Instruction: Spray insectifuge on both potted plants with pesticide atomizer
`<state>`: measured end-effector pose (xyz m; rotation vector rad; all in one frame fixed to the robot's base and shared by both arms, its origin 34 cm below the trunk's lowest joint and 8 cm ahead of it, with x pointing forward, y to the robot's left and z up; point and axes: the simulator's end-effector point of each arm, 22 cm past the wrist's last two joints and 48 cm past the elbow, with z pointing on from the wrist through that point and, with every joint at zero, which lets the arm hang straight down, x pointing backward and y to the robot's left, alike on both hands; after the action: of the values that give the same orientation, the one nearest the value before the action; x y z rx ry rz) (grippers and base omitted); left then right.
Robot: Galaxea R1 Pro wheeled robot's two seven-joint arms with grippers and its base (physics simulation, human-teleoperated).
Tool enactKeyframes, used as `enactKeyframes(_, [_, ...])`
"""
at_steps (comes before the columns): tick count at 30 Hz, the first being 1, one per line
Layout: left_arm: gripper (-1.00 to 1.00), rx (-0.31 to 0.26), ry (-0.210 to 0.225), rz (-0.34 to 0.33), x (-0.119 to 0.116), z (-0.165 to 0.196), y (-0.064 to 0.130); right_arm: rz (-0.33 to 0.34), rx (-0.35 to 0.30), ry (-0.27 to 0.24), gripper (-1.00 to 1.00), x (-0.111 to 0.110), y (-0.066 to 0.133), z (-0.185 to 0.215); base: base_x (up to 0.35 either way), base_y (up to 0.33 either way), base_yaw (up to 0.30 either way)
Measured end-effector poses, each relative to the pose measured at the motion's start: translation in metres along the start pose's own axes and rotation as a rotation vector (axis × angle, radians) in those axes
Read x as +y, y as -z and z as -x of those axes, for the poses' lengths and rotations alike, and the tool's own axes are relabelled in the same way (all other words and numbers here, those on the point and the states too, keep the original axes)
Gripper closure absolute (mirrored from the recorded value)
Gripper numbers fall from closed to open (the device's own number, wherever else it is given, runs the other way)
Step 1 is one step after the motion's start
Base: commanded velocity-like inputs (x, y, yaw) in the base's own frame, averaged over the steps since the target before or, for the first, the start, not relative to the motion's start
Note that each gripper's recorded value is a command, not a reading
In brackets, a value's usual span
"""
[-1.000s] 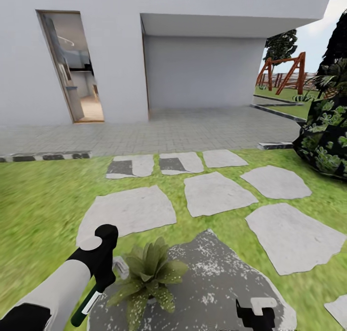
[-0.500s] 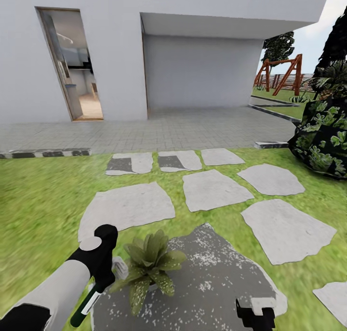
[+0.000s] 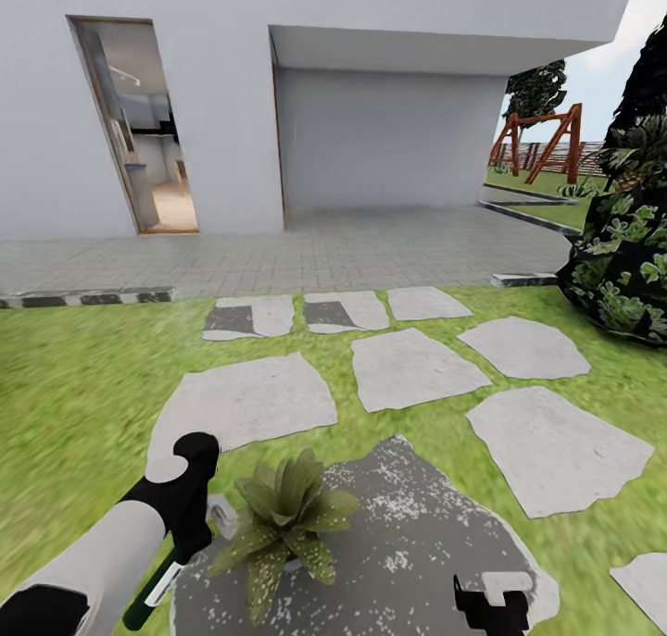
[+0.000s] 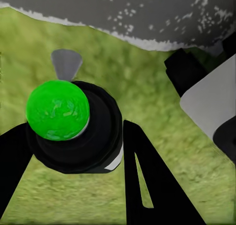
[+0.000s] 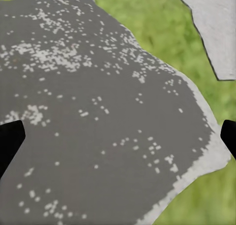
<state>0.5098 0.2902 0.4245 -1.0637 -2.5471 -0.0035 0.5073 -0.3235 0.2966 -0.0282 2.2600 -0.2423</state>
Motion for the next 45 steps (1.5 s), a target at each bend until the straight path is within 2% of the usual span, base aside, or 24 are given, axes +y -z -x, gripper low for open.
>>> enactKeyframes(3, [1.00, 0.005, 0.005, 0.001, 0.003, -0.004, -0.001, 0.000, 0.000, 0.000, -1.00, 0.000, 0.000, 0.000, 0.000, 0.000, 0.000])
enactKeyframes(12, [1.00, -0.006, -0.010, -0.004, -0.006, 0.006, 0.001, 0.000, 0.000, 0.000, -1.00, 0.000, 0.000, 0.000, -0.009, 0.000, -0.136])
enactKeyframes(21, [1.00, -0.004, -0.008, -0.001, -0.005, 0.005, 0.001, 0.000, 0.000, 0.000, -1.00, 0.000, 0.000, 0.000, -0.196, 0.101, -0.004])
enactKeyframes(30, [1.00, -0.033, -0.013, 0.010, -0.004, 0.018, 0.014, 0.000, 0.000, 0.000, -1.00, 0.000, 0.000, 0.000, -0.004, 0.011, 0.000])
enactKeyframes(34, [1.00, -0.022, -0.022, 0.000, -0.010, 0.017, 0.008, 0.000, 0.000, 0.000, -1.00, 0.000, 0.000, 0.000, 0.000, 0.000, 0.000])
enactKeyframes(40, [1.00, 0.001, 0.004, 0.002, 0.004, -0.003, 0.000, 0.000, 0.000, 0.000, -1.00, 0.000, 0.000, 0.000, 0.000, 0.000, -0.091])
enactKeyframes(45, [1.00, 0.002, -0.002, 0.004, 0.002, -0.001, 0.001, 0.000, 0.000, 0.000, -1.00, 0.000, 0.000, 0.000, 0.000, 0.000, -0.125])
